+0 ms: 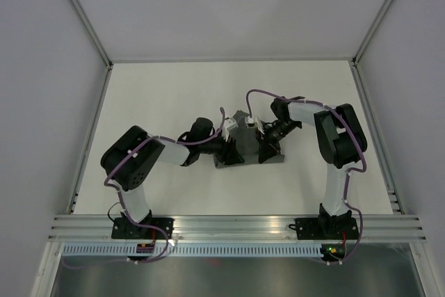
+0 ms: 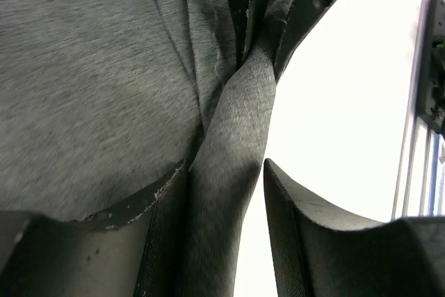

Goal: Fold the napkin, place the utensils inside, and roll it up
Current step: Roll the napkin at the center of the board.

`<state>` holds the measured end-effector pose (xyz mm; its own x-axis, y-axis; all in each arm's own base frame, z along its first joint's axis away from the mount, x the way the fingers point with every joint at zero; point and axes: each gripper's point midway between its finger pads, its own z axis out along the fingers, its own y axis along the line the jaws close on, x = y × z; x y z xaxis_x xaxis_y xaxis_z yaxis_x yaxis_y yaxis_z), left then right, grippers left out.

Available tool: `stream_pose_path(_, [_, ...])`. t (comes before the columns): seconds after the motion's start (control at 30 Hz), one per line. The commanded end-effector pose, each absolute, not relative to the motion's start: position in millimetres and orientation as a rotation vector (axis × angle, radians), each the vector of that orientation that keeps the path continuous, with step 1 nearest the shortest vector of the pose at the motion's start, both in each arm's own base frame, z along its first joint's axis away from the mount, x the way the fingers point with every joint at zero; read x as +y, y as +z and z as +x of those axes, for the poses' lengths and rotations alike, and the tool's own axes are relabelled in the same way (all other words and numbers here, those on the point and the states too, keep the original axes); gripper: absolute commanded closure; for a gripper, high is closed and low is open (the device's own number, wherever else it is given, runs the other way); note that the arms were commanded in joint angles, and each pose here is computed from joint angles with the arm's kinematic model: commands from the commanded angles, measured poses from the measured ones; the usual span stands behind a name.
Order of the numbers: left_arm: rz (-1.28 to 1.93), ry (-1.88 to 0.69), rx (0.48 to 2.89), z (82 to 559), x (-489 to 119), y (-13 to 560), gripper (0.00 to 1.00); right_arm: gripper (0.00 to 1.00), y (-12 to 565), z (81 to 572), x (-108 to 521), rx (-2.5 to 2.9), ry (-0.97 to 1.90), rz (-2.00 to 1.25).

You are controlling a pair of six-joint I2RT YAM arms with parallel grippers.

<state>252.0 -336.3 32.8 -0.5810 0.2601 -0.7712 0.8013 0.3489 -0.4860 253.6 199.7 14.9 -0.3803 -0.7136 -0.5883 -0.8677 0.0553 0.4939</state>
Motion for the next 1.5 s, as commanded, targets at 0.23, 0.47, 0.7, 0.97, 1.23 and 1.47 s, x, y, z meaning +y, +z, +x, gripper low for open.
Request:
stream_pose_path(0.23, [0.749, -0.716, 1.659, 267.9, -317.2, 127.8, 0.42, 0.96, -21.2, 257.8, 173.2, 2.311, 1.168, -1.676])
stream_pose_path(0.47, [1.016, -0.347, 1.509, 238.5, -337.4, 126.6, 0.34, 0.97, -27.1, 263.5, 175.2, 2.375, 1.216, -1.656])
stream_pose_path(0.7, [0.99, -0.148, 1.45, 249.6, -338.9, 119.2, 0.0, 0.99, -36.7, 268.4, 173.5, 2.459, 1.217, -1.636])
stream_pose_path(0.97, [0.753, -0.323, 1.452, 249.3, -339.5, 149.0, 0.0, 0.99, -42.4, 269.1, 171.4, 2.482, 1.206, -1.632])
stream_pose_path(1.23, [0.899, -0.271, 1.438, 251.5, -355.6, 153.1, 0.0, 0.99, -46.0, 268.4, 171.1, 2.497, 1.221, -1.64])
stream_pose_path(1.47, [1.177, -0.233, 1.212, 219.3, -364.5, 118.1, 0.02, 1.0, -47.3, 265.6, 166.1, 2.543, 1.241, -1.654])
